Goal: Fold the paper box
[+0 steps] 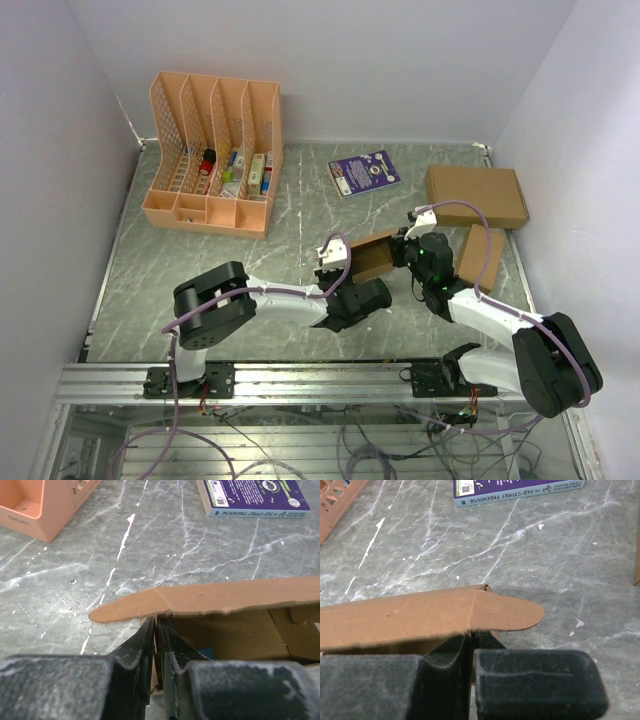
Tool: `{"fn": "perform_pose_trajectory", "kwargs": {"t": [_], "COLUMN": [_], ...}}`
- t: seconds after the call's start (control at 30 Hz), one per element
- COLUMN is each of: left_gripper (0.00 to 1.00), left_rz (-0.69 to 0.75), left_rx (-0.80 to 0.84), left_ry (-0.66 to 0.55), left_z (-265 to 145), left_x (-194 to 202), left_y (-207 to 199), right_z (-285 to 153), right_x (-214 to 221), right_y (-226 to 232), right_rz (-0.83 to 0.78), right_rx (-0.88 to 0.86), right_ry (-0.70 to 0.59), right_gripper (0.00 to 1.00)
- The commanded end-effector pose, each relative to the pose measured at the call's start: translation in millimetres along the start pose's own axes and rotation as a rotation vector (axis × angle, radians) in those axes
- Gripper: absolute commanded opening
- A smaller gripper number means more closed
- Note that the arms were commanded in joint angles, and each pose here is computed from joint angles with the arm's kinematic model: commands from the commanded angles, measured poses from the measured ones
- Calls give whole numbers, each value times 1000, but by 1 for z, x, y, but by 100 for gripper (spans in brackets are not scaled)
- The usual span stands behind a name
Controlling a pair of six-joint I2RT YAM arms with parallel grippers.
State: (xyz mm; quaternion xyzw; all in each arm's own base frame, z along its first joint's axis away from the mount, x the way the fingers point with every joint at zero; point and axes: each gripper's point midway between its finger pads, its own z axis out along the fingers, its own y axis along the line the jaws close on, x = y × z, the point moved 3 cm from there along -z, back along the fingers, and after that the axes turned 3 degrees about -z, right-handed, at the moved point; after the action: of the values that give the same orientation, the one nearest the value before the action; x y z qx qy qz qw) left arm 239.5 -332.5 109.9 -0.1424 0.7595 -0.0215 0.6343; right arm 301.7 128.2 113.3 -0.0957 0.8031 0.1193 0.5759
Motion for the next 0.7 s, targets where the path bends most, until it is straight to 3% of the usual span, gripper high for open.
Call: {"fn": "perform_pose_trajectory", "kwargs": {"t": [0.0, 0.37, 0.67], "left_gripper": [22, 42, 48], "left_rz": [-49, -39, -65], "left_rx": [-13, -22, -27], "left_ry": [-30, -28, -41], "left_z": [-3, -14, -22], "left_x": [-1, 3, 0], "left_y": [-8, -11, -13], "right_z": [-4, -3, -4], "right_x": [4, 4, 9], "right_y": [7, 4, 6], "right_rz": [9, -23, -24], "right_rx": [-33, -23, -39], "right_ry": [23, 30, 53], "right_gripper": [0, 0, 0]}}
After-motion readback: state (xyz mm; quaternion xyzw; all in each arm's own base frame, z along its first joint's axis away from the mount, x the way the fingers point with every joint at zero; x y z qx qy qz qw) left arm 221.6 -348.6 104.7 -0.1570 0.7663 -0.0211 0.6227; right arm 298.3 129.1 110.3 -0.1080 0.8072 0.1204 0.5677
